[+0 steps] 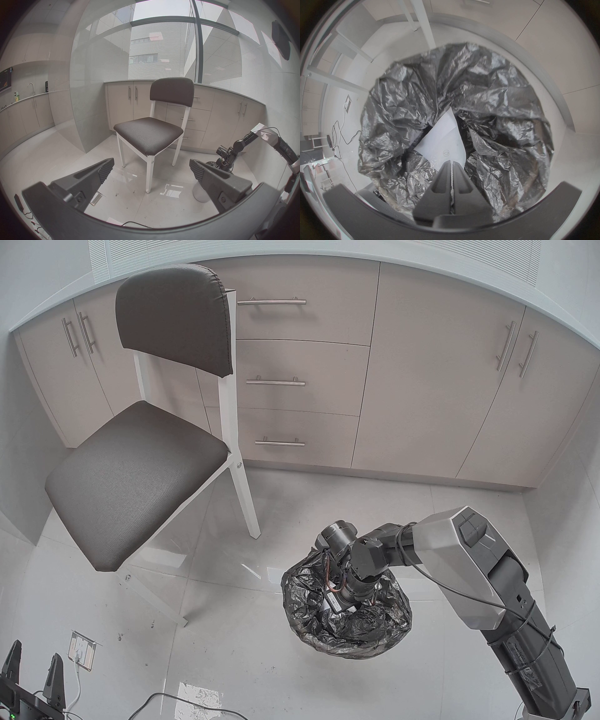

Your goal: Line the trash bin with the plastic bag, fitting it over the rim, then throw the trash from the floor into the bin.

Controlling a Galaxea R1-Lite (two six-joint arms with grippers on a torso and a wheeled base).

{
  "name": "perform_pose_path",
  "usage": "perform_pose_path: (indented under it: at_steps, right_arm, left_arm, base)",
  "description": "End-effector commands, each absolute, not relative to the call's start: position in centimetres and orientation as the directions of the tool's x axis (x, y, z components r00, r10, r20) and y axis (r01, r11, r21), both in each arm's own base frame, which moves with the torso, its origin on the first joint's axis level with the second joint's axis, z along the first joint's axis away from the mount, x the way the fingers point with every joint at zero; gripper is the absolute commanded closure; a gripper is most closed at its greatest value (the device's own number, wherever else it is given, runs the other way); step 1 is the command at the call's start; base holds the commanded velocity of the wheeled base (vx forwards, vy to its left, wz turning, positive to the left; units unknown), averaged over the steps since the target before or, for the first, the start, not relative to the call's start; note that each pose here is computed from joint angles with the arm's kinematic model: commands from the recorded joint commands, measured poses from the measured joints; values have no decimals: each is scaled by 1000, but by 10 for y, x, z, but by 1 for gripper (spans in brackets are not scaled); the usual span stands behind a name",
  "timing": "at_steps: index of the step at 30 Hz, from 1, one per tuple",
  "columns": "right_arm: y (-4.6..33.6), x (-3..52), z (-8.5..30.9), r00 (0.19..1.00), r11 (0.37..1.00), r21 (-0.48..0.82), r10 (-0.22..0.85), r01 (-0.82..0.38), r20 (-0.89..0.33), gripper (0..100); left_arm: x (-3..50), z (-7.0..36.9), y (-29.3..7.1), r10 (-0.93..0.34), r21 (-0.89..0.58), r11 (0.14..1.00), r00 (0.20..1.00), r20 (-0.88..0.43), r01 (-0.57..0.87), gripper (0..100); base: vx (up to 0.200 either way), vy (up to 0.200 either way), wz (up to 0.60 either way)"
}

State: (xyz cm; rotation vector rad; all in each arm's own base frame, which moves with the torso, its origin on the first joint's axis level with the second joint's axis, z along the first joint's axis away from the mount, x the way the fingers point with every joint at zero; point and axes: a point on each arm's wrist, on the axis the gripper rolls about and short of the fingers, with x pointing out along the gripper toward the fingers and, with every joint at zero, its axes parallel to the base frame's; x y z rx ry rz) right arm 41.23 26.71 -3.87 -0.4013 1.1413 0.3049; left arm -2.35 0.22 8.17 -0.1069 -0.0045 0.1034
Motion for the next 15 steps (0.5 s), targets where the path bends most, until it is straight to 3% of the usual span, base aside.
perform_pose_path:
  at_steps: [1,7,15]
  right_arm:
    - [268,414,-70,390,887,-167,16,-430,-921,100]
    - [271,422,-105,472,872,-216,19,-439,-881,100]
    - [264,430,-122,504,856,-238,30,-459,-863,100]
  left_arm:
    - [-25,81,2,104,-109,989,994,15,-102,0]
    - [-25,81,2,104,-109,989,994,15,-102,0]
    - [-25,81,2,104,-109,989,994,15,-102,0]
  base:
    - [0,0,0]
    - [0,0,0]
    - [0,0,0]
